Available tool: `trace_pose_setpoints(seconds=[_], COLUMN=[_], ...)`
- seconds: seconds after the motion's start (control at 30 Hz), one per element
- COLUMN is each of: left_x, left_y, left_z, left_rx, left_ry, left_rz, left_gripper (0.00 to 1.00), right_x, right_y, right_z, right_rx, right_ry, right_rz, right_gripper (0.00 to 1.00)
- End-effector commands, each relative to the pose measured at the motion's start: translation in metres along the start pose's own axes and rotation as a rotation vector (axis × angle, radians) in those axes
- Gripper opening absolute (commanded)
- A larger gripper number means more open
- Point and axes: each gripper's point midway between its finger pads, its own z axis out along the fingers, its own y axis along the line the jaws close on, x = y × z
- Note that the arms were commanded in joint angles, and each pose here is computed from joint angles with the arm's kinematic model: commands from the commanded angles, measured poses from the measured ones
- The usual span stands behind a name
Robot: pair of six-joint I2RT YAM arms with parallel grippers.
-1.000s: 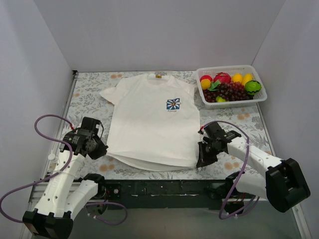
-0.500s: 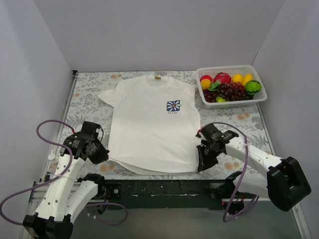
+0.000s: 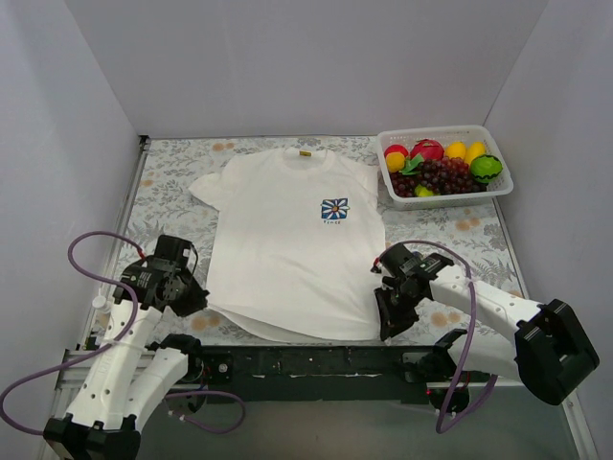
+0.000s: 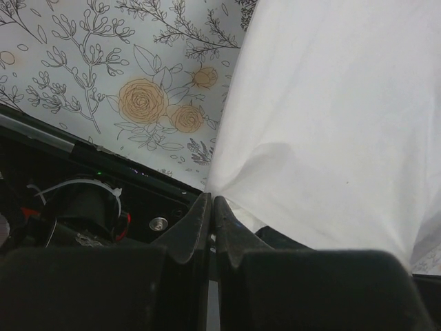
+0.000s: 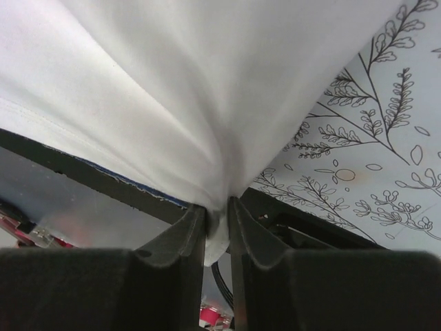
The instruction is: Pin the brooch onto the clothing
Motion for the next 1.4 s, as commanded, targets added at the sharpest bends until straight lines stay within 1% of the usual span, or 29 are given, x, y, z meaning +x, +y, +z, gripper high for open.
trace_pose_setpoints(seconds=[0.0,0.03,0.07,0.1,0.13,0.17,0.3,0.4,0.47,0.5,0.53,0.57,0.6,0.63,0.67,0.73,0.77,0.83,0.87,0.9,0.97,1.0,1.1,1.17,1.2,1.23,1.27,1.3,1.37], left_x=[-0.013,-0.018,-0.026,-0.031,-0.036,-0.042,-0.069,-0.094,-0.107,-0.114,-0.128,-0.136,-0.144,-0.16,-0.168,-0.191,-0.199,-0.22,-0.228,-0.236,-0.253,-0.262,-0.28,-0.285,-0.294,-0.29,-0.292,-0.298,-0.296], left_y=[0.004,0.002,-0.003,-0.005,-0.005,-0.007,-0.019,-0.04,-0.053,-0.06,-0.075,-0.084,-0.094,-0.113,-0.126,-0.154,-0.166,-0.19,-0.194,-0.203,-0.214,-0.218,-0.227,-0.232,-0.225,-0.23,-0.229,-0.217,-0.213], left_z=[-0.016,-0.019,-0.028,-0.032,-0.036,-0.041,-0.065,-0.073,-0.071,-0.074,-0.076,-0.073,-0.072,-0.08,-0.071,-0.082,-0.071,-0.078,-0.076,-0.061,-0.067,-0.052,-0.045,-0.022,-0.014,0.003,0.011,0.027,0.044], left_rx=[-0.026,-0.022,-0.001,0.002,0.003,0.01,0.051,0.102,0.114,0.131,0.171,0.18,0.202,0.261,0.265,0.337,0.33,0.373,0.363,0.34,0.334,0.299,0.282,0.271,0.271,0.309,0.33,0.323,0.364], left_ry=[-0.051,-0.069,-0.1,-0.129,-0.151,-0.177,-0.294,-0.368,-0.387,-0.408,-0.451,-0.46,-0.477,-0.531,-0.523,-0.583,-0.566,-0.605,-0.617,-0.604,-0.638,-0.643,-0.657,-0.626,-0.614,-0.555,-0.529,-0.511,-0.453], left_rz=[0.031,0.029,0.021,0.012,0.0,-0.009,-0.027,-0.007,0.03,0.041,0.058,0.07,0.079,0.077,0.089,0.081,0.081,0.065,0.06,0.065,0.055,0.06,0.061,0.071,0.047,0.044,0.031,-0.004,-0.04], left_gripper=[0.06,0.16,0.29,0.65,0.84,0.98,0.98,0.98,0.98,0.98,0.98,0.98,0.98,0.98,0.98,0.98,0.98,0.98,0.98,0.98,0.98,0.98,0.98,0.98,0.98,0.98,0.98,0.98,0.98], right_x=[-0.001,-0.003,-0.007,-0.015,-0.021,-0.026,-0.056,-0.088,-0.114,-0.123,-0.137,-0.151,-0.162,-0.174,-0.188,-0.211,-0.222,-0.241,-0.25,-0.262,-0.276,-0.286,-0.309,-0.32,-0.325,-0.327,-0.33,-0.332,-0.332], right_y=[0.012,0.014,0.018,0.023,0.028,0.032,0.049,0.063,0.075,0.077,0.082,0.086,0.086,0.086,0.094,0.099,0.107,0.114,0.121,0.124,0.125,0.128,0.127,0.123,0.124,0.122,0.118,0.116,0.107], right_z=[-0.015,-0.018,-0.022,-0.028,-0.034,-0.038,-0.06,-0.078,-0.089,-0.089,-0.099,-0.106,-0.107,-0.112,-0.125,-0.133,-0.144,-0.15,-0.161,-0.161,-0.161,-0.16,-0.158,-0.147,-0.149,-0.145,-0.134,-0.132,-0.118], right_rx=[-0.033,-0.04,-0.051,-0.062,-0.078,-0.089,-0.122,-0.13,-0.152,-0.151,-0.138,-0.13,-0.107,-0.082,-0.077,-0.06,-0.064,-0.07,-0.075,-0.077,-0.078,-0.077,-0.051,-0.042,-0.044,-0.046,-0.042,-0.041,-0.04], right_ry=[0.005,-0.015,-0.033,-0.066,-0.101,-0.129,-0.281,-0.423,-0.534,-0.55,-0.602,-0.653,-0.664,-0.701,-0.748,-0.806,-0.847,-0.895,-0.928,-0.956,-0.977,-0.978,-0.976,-0.945,-0.948,-0.934,-0.907,-0.898,-0.859], right_rz=[-0.049,-0.061,-0.079,-0.106,-0.126,-0.144,-0.222,-0.262,-0.284,-0.283,-0.296,-0.312,-0.313,-0.315,-0.345,-0.347,-0.366,-0.369,-0.38,-0.38,-0.373,-0.375,-0.349,-0.337,-0.334,-0.33,-0.321,-0.314,-0.295], right_gripper=[0.37,0.57,0.67,0.74,0.85,0.9,0.92,0.93,0.93,0.93,0.93,0.93,0.93,0.93,0.93,0.93,0.93,0.93,0.93,0.93,0.93,0.92,0.92,0.92,0.92,0.92,0.91,0.91,0.91])
